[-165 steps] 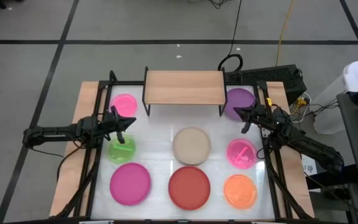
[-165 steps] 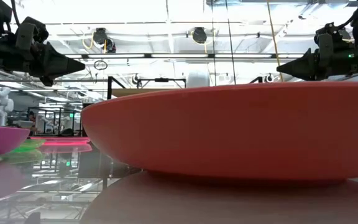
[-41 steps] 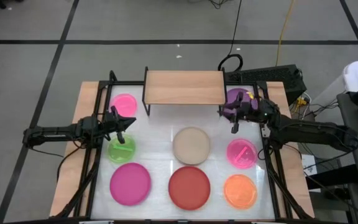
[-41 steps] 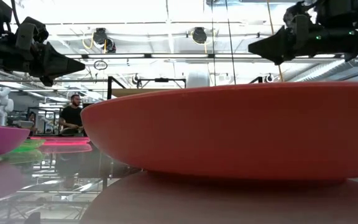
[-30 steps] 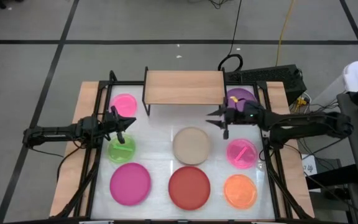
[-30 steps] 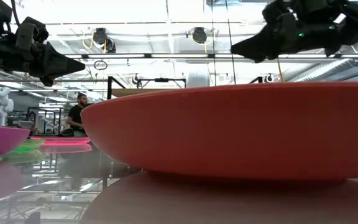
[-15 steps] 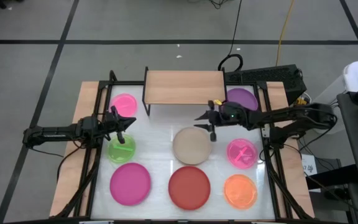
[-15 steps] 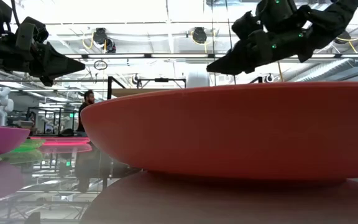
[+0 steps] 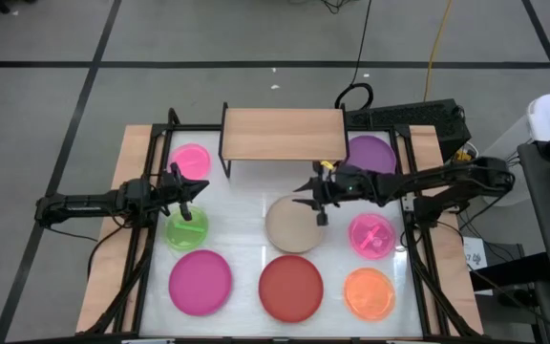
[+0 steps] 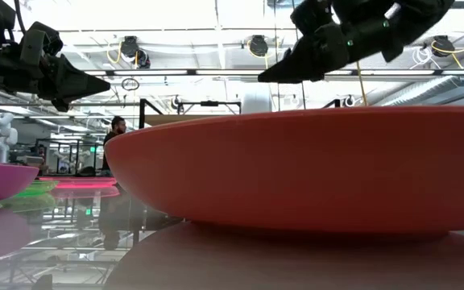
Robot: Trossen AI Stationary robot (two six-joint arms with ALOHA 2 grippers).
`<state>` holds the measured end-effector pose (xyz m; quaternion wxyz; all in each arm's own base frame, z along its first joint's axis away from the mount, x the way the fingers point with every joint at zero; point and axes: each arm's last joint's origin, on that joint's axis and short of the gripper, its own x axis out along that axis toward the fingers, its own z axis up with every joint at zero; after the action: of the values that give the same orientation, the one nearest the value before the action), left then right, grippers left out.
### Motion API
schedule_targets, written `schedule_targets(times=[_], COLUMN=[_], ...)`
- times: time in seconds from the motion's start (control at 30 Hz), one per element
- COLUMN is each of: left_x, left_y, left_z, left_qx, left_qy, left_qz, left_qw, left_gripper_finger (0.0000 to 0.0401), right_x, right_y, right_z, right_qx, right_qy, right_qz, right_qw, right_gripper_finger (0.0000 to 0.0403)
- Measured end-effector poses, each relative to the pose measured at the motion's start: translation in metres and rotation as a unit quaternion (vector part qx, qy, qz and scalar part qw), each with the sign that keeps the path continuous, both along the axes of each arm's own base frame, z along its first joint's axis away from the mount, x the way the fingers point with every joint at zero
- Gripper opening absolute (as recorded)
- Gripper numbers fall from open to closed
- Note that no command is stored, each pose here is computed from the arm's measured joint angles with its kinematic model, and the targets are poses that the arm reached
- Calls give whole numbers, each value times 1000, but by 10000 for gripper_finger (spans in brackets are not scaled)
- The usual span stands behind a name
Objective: Place and stack plates onto a shelf
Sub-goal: Put the gray plate on the shelf
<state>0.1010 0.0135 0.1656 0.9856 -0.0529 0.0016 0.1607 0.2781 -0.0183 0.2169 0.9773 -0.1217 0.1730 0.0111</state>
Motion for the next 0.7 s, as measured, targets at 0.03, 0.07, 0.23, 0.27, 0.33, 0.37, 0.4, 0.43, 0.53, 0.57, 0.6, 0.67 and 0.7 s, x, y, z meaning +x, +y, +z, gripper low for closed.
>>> schedule_targets(times=[0.03,0.07,0.23,0.27,0.33,0.37,0.4,0.43,0.53,0.57,0.6,0.67,0.7], left_x=[0,0,0,0,0,0,0,0,0,0,0,0,0], left_y=[0,0,0,0,0,0,0,0,0,0,0,0,0], left_z=[0,0,0,0,0,0,0,0,0,0,0,0,0], left_qx=[0,0,0,0,0,0,0,0,0,0,0,0,0], left_qy=[0,0,0,0,0,0,0,0,0,0,0,0,0], left_qz=[0,0,0,0,0,0,0,0,0,0,0,0,0], left_qw=[1000,1000,1000,1000,1000,1000,1000,1000,1000,1000,1000,1000,1000], left_gripper_finger=[12,12,12,12,12,12,12,12,12,12,12,12,12], right_x=[1,3,6,5,5,4,4,3,1,0,-1,-3,-5], right_y=[3,7,24,27,33,37,39,42,48,50,52,55,56], right_z=[2,4,11,11,10,10,9,8,5,4,2,-1,-2], right_qx=[-10,-19,-42,-40,-30,-25,-21,-18,-10,-8,-8,-10,-12], right_qy=[8,16,45,47,50,53,56,60,80,87,96,114,123], right_qz=[-6,-10,-15,-10,-3,1,4,8,14,15,17,23,27], right_qw=[1000,1000,998,998,998,998,998,998,997,996,995,993,992], right_gripper_finger=[107,107,107,107,107,107,107,107,107,107,107,107,107])
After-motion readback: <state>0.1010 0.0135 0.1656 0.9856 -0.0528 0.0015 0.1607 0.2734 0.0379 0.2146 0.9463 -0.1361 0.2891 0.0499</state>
